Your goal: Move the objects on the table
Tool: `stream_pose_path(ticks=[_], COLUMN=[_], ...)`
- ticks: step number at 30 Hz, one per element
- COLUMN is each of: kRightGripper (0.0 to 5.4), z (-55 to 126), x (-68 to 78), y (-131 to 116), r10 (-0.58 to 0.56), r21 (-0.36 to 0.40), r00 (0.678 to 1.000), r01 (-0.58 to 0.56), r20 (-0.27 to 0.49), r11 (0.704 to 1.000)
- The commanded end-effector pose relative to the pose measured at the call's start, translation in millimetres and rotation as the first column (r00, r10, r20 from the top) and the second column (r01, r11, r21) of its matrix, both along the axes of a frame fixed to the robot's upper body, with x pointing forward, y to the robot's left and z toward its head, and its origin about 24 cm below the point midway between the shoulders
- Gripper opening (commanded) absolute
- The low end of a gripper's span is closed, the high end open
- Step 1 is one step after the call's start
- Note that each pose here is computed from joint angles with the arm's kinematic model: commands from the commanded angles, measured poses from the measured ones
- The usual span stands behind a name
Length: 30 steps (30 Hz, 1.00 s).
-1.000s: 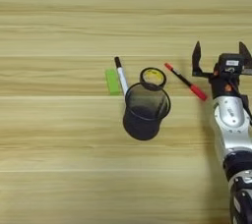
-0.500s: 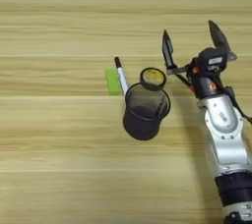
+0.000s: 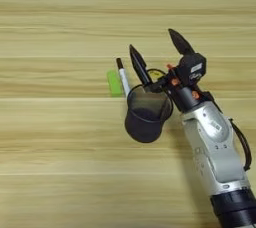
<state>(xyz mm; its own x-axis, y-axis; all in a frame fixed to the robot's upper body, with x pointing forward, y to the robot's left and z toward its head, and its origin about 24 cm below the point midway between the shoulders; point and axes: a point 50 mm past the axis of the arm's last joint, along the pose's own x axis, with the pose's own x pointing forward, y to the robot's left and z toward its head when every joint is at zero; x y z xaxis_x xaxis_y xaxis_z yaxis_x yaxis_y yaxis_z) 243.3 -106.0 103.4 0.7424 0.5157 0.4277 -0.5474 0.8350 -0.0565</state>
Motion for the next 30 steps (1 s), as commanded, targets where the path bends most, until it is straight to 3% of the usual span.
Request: stream_pose_path(ticks=[1,7,23,30], kRightGripper=[5.35,5.35,5.35,5.35], z=[23.5,30.0,11.5,11.0], x=[-8.0,-18.5,-25.2,-27.3], y=[22,38,49,53], r10=[0.112,0.201,0.328,0.363], r21=[0.005,-0.010,0.021,0.021], r00=[0.988,0.970,0.944,0.931], r01=[-0.114,-0.202,-0.328,-0.362], r20=[0.110,0.138,-0.028,-0.029], r11=[0.993,0.979,0.944,0.932])
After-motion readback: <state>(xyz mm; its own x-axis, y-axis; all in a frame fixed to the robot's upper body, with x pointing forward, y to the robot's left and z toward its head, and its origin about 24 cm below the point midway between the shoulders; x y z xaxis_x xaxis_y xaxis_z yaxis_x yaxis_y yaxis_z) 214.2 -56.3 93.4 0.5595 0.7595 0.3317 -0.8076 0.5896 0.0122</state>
